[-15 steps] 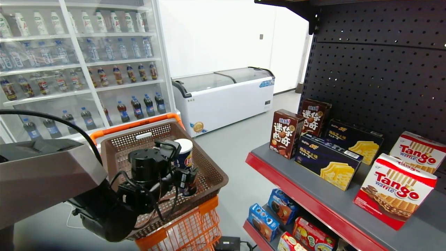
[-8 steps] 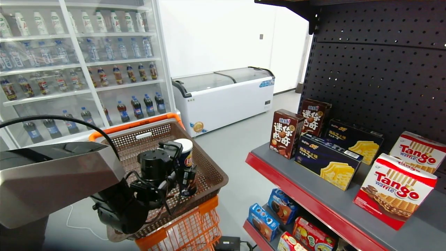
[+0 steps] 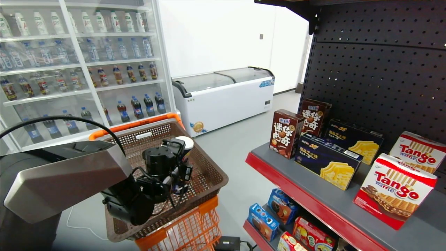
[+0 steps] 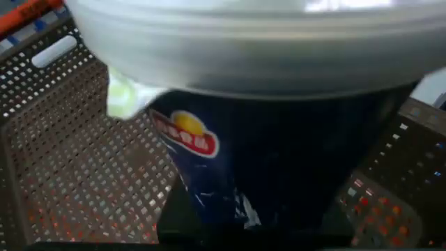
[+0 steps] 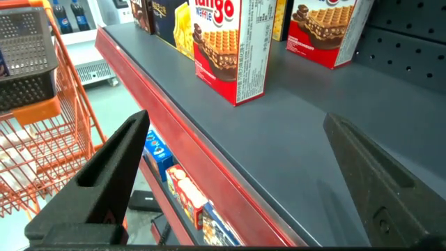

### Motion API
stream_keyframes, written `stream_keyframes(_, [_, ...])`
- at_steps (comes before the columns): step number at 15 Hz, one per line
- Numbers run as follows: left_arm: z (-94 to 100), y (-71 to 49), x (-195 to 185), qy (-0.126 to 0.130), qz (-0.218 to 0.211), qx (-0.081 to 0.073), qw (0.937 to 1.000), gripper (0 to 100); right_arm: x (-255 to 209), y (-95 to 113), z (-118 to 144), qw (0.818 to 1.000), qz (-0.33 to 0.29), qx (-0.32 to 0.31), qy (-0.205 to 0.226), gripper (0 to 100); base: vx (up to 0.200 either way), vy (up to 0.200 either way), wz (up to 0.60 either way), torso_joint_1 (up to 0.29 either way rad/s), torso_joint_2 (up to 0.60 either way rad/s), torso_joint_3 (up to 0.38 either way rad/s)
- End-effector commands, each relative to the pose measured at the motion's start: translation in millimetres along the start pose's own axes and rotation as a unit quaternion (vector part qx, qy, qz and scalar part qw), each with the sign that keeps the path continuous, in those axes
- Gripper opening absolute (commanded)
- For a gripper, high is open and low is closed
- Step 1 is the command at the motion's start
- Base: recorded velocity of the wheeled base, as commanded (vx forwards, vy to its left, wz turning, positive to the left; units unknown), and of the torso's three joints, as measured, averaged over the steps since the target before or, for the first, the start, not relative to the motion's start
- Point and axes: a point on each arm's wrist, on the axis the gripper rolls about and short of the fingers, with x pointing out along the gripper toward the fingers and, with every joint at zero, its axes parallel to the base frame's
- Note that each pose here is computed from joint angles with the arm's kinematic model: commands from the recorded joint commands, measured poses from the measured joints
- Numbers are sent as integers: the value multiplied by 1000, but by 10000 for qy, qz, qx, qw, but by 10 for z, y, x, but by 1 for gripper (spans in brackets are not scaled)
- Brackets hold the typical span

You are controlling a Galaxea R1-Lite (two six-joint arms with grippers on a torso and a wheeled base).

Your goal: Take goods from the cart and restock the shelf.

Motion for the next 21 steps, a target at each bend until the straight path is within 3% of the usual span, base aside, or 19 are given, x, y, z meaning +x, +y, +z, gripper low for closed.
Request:
stream_keyframes(1, [35, -39, 14, -56, -52, 72, 9999, 0, 1, 0, 1, 10000, 0, -4, 5, 100, 0, 0, 0, 0, 0, 0])
stream_keyframes(3, [283, -203, 72, -521, -473, -176, 9974, 0, 1, 0, 1, 10000, 0, -4, 5, 100, 0, 0, 0, 0, 0, 0])
stream_keyframes(6, [553, -245, -163, -354, -1429, -91, 9891, 0, 1, 0, 1, 10000, 0, -4, 5, 100, 0, 0, 0, 0, 0, 0])
stream_keyframes(7, [725, -229, -277, -421, -1688, -113, 9847, 0, 1, 0, 1, 10000, 0, -4, 5, 100, 0, 0, 0, 0, 0, 0])
stream_keyframes(9, [870, -192, -360, -627, -1724, -161, 9829, 0, 1, 0, 1, 10000, 0, -4, 5, 100, 0, 0, 0, 0, 0, 0])
stream_keyframes(10, [1063, -112, -496, -839, -1721, -199, 9813, 0, 1, 0, 1, 10000, 0, -4, 5, 100, 0, 0, 0, 0, 0, 0])
stream_keyframes(11, [1096, -101, -522, -859, -1756, -198, 9805, 0, 1, 0, 1, 10000, 0, -4, 5, 100, 0, 0, 0, 0, 0, 0])
stream_keyframes(12, [1179, -73, -619, -971, -2031, -217, 9741, 0, 1, 0, 1, 10000, 0, -4, 5, 100, 0, 0, 0, 0, 0, 0])
stream_keyframes(13, [1288, -78, -728, -1192, -2442, -172, 9622, 0, 1, 0, 1, 10000, 0, -4, 5, 100, 0, 0, 0, 0, 0, 0])
stream_keyframes(15, [1402, -71, -830, -1393, -2598, -220, 9553, 0, 1, 0, 1, 10000, 0, -4, 5, 100, 0, 0, 0, 0, 0, 0])
stream_keyframes(19, [1482, -26, -962, -1425, -3200, -590, 9348, 0, 1, 0, 1, 10000, 0, -4, 5, 100, 0, 0, 0, 0, 0, 0])
stream_keyframes(20, [1509, -6, -989, -1472, -3268, -585, 9317, 0, 1, 0, 1, 10000, 0, -4, 5, 100, 0, 0, 0, 0, 0, 0])
stream_keyframes(21, [1532, 45, -1082, -1481, -3582, -536, 9203, 0, 1, 0, 1, 10000, 0, -4, 5, 100, 0, 0, 0, 0, 0, 0])
